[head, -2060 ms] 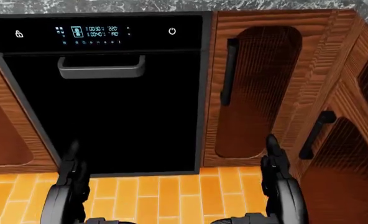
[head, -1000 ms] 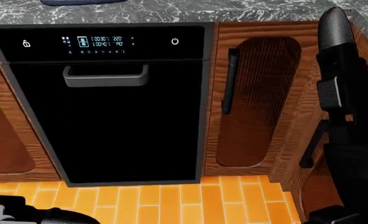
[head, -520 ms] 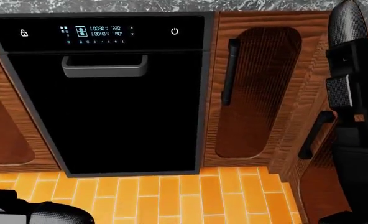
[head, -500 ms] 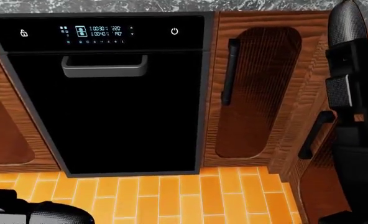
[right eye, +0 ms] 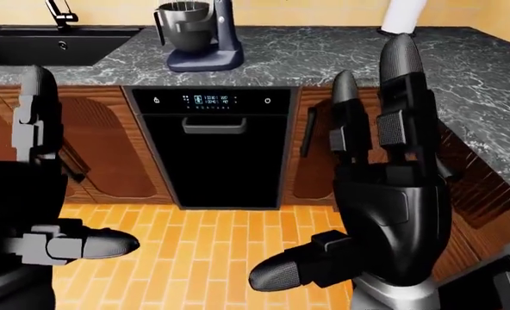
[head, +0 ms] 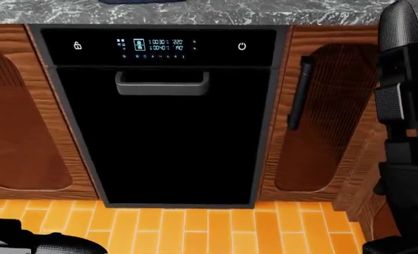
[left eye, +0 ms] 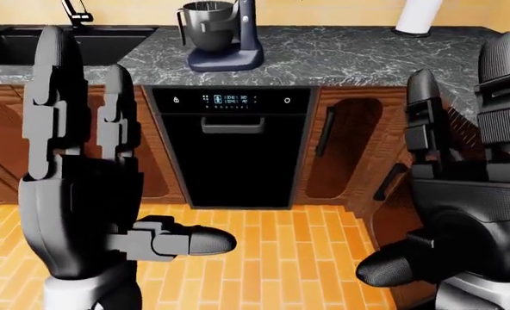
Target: Open the stand mixer head.
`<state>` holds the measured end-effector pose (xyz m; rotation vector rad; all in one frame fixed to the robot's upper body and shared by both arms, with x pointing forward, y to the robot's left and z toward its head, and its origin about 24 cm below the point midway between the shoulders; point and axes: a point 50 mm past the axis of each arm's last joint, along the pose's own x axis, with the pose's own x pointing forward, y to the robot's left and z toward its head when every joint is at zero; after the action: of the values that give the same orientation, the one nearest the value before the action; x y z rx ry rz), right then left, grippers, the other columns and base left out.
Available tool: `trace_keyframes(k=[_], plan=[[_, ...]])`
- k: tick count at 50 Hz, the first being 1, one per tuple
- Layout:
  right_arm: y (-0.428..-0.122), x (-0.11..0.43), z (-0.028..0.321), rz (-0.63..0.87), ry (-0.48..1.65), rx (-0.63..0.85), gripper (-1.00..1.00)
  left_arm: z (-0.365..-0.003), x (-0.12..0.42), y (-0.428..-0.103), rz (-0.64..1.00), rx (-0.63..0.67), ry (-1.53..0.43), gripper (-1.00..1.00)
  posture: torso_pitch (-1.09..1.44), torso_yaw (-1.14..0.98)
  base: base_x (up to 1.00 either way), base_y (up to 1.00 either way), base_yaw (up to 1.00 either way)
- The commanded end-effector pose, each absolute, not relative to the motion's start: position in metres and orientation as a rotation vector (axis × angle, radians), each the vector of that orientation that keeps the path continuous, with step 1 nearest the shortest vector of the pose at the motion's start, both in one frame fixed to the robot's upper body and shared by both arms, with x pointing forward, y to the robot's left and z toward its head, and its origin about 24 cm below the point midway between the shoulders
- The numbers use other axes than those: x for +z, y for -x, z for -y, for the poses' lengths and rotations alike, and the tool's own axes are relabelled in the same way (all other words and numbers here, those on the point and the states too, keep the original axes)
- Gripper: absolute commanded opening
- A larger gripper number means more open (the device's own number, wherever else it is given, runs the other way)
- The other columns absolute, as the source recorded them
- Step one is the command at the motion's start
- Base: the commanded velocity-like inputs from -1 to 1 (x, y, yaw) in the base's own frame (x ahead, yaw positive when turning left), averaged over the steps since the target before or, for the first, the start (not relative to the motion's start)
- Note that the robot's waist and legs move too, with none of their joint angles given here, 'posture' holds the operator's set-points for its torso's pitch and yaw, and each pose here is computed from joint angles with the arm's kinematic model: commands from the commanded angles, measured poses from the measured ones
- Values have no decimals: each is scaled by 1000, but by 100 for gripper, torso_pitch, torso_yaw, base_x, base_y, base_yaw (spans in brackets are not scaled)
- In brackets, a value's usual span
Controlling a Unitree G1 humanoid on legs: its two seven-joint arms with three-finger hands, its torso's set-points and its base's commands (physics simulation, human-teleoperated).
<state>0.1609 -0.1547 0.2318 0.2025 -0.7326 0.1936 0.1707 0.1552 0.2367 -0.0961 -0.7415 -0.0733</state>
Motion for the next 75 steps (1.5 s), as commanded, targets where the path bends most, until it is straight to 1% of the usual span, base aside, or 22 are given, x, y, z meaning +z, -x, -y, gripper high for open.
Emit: trace_keyframes(k=[1, 13, 18, 23, 32, 39, 57, 75], plan=[[-156, 238, 154, 788, -203, 212, 100, -156, 245, -165, 809, -81, 84, 100, 0, 0, 0, 33, 0], [-156, 239, 155, 784, -214, 211, 100, -155, 246, -164, 812, -85, 85, 100, 0, 0, 0, 28, 0], [-156, 238, 153, 784, -202, 220, 100, -155, 246, -164, 812, -85, 85, 100, 0, 0, 0, 90, 0], [-155, 239, 153, 785, -213, 222, 100, -156, 247, -165, 810, -86, 88, 100, 0, 0, 0, 2, 0], [-156, 238, 153, 778, -212, 220, 100, -156, 247, -165, 813, -87, 88, 100, 0, 0, 0, 93, 0], [-156, 240, 155, 795, -217, 196, 100, -155, 246, -164, 812, -92, 86, 100, 0, 0, 48, 11, 0], [-155, 239, 154, 786, -215, 199, 100, -155, 246, -164, 811, -92, 87, 100, 0, 0, 48, 0, 0], [-155, 238, 153, 784, -213, 196, 100, -155, 246, -164, 811, -92, 89, 100, 0, 0, 21, 0, 0]])
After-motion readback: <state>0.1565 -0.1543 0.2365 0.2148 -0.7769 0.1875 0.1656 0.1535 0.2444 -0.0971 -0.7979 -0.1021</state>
